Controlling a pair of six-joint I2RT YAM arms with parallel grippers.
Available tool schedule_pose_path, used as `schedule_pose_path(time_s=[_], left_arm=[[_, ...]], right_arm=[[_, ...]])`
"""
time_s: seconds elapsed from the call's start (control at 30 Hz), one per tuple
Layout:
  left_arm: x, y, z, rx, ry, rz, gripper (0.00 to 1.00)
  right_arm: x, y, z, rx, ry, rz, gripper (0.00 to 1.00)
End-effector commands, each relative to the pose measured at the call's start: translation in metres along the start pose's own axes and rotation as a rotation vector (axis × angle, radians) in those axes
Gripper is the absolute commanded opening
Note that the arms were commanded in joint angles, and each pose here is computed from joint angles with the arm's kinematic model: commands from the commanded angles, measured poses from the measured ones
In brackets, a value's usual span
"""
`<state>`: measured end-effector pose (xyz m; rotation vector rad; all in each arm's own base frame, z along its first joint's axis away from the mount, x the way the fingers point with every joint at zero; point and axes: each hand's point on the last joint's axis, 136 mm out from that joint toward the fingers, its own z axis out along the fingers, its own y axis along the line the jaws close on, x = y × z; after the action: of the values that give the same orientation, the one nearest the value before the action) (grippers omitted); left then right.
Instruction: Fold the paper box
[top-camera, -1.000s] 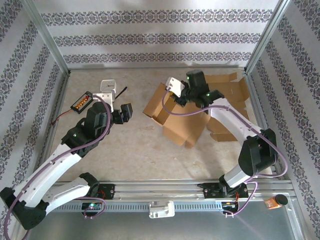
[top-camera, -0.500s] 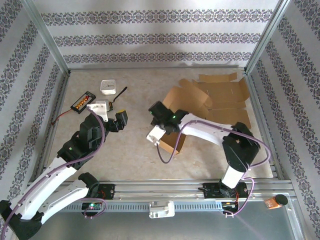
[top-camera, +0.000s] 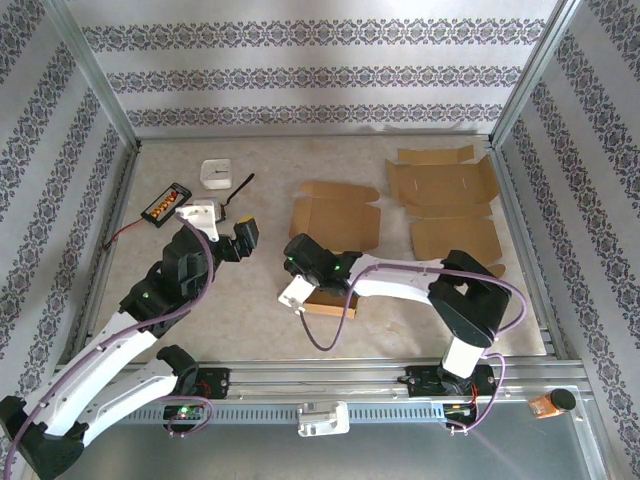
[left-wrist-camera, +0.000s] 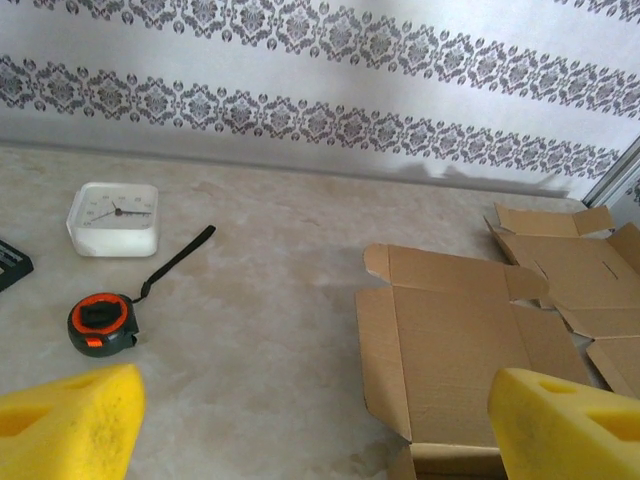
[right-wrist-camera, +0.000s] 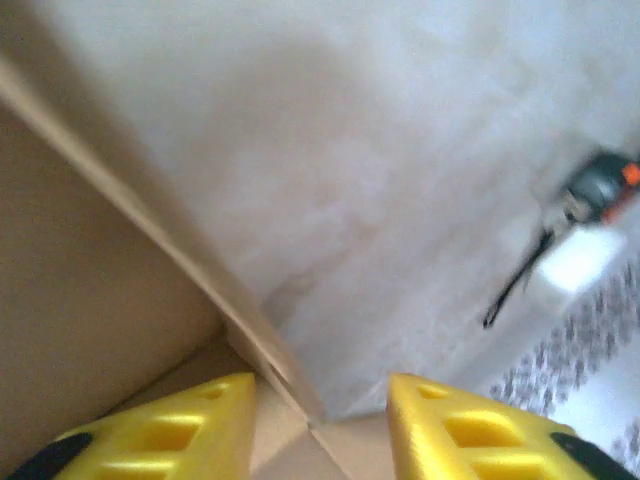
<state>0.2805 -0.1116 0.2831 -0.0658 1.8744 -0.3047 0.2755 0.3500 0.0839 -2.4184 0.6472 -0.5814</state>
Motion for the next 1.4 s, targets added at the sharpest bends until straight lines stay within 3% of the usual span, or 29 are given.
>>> schedule_pose_path(time_s=[0.0, 0.13, 0.23, 0.33, 0.4, 0.47, 0.6, 0.77, 1.0, 1.2, 1.37], left_arm=[[-0.003, -0.002, 0.006, -0.001, -0.007, -0.058, 0.9], [0.006, -0.005, 0.019, -0.016, 0.064, -0.075, 0.91], [0.016, -0.005, 0.033, -0.034, 0.17, -0.096, 0.91], [0.027, -0.005, 0.051, -0.007, 0.293, -0.159, 0.9], [0.035, -0.008, 0.067, 0.041, 0.374, -0.224, 0.9], [0.04, -0.013, 0.081, 0.101, 0.439, -0.259, 0.9], [0.049, -0.023, 0.112, 0.193, 0.551, -0.267, 0.89], [0.064, -0.031, 0.149, 0.272, 0.6, -0.244, 0.84], [0.098, -0.037, 0.186, 0.321, 0.697, -0.229, 0.82], [0.121, -0.05, 0.202, 0.416, 0.766, -0.268, 0.82], [0.133, -0.053, 0.211, 0.437, 0.779, -0.314, 0.73]], right_arm=[[0.015, -0.03, -0.029, 0.103, -0.005, 0.212, 0.5], [0.037, -0.053, -0.052, 0.187, -0.022, 0.5, 0.6], [0.075, -0.077, -0.081, 0.256, -0.065, 0.968, 0.7], [0.125, -0.083, -0.104, 0.265, -0.191, 1.581, 0.83], [0.17, -0.066, -0.11, 0.233, -0.221, 2.025, 0.86], [0.195, -0.049, -0.11, 0.138, -0.336, 2.315, 0.86], [0.235, 0.001, -0.098, 0.038, -0.384, 2.689, 0.87], [0.25, 0.046, -0.078, -0.034, -0.323, 2.858, 0.88], [0.231, 0.082, -0.037, -0.185, -0.245, 2.883, 0.86], [0.218, 0.09, -0.021, -0.247, -0.268, 2.867, 0.72], [0.215, 0.087, -0.021, -0.239, -0.265, 2.842, 0.55]])
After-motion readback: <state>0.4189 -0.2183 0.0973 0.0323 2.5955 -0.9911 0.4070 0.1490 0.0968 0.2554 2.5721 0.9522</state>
